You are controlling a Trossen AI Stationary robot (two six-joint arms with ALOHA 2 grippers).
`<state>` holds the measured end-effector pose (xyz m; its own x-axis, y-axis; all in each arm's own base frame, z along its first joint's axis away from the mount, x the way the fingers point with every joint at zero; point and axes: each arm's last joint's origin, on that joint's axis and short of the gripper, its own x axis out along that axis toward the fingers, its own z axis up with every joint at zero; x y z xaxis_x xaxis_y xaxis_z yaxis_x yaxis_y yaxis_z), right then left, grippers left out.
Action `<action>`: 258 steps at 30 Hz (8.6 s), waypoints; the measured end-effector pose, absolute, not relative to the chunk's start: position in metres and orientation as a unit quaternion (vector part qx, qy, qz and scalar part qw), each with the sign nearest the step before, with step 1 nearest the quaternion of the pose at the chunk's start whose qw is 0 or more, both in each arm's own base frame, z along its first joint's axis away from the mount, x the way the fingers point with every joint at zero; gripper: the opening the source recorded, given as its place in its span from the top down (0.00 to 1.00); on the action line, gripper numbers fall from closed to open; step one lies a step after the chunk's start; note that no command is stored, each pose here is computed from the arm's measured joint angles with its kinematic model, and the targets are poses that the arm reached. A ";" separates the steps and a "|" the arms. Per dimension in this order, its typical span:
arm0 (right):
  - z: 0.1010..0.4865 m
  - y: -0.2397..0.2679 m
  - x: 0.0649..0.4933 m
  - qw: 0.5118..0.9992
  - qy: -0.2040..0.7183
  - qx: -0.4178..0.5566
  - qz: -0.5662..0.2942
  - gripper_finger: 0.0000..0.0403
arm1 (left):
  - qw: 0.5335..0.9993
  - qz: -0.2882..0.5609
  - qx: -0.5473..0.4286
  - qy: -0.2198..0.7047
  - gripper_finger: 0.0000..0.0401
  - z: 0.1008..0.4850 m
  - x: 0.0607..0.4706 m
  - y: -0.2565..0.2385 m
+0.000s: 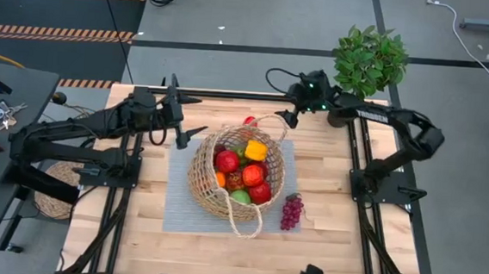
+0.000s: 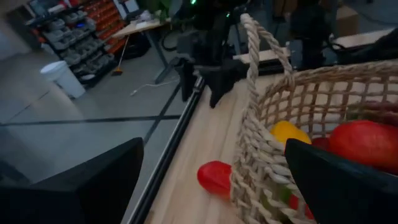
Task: Build produce basket
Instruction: Put the red mango into the mesh basket
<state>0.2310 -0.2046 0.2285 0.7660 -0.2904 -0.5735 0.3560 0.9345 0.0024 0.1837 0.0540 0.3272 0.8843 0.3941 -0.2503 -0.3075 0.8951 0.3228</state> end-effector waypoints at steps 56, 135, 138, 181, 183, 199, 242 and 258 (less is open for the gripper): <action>0.185 -0.227 0.370 0.922 0.369 0.000 0.119 0.02 | 0.969 0.170 0.129 0.122 0.01 0.298 0.168 0.080; 0.163 -0.191 0.271 0.896 0.425 0.030 -0.128 0.06 | 0.986 0.133 0.084 -0.062 0.01 0.210 0.124 0.054; 0.160 -0.191 0.268 0.893 0.430 0.034 -0.128 0.10 | 0.985 0.150 0.064 -0.058 0.01 0.205 0.122 0.054; 0.316 -0.091 0.206 0.955 0.219 0.033 -0.199 0.44 | 0.985 0.150 0.063 -0.051 0.01 0.203 0.122 0.054; 0.323 -0.081 0.202 0.961 0.201 0.033 -0.189 0.44 | 0.985 0.150 0.063 -0.051 0.01 0.203 0.122 0.054; 0.365 -0.026 0.187 0.997 0.045 0.021 -0.057 0.44 | 0.985 0.150 0.063 -0.051 0.01 0.203 0.122 0.054; 0.354 0.102 0.294 0.789 0.294 -0.474 -0.257 0.43 | 0.985 0.150 0.063 -0.051 0.01 0.203 0.122 0.054; 0.345 0.121 0.296 0.779 0.292 -0.502 -0.237 0.43 | 0.985 0.151 0.063 -0.051 0.01 0.203 0.122 0.054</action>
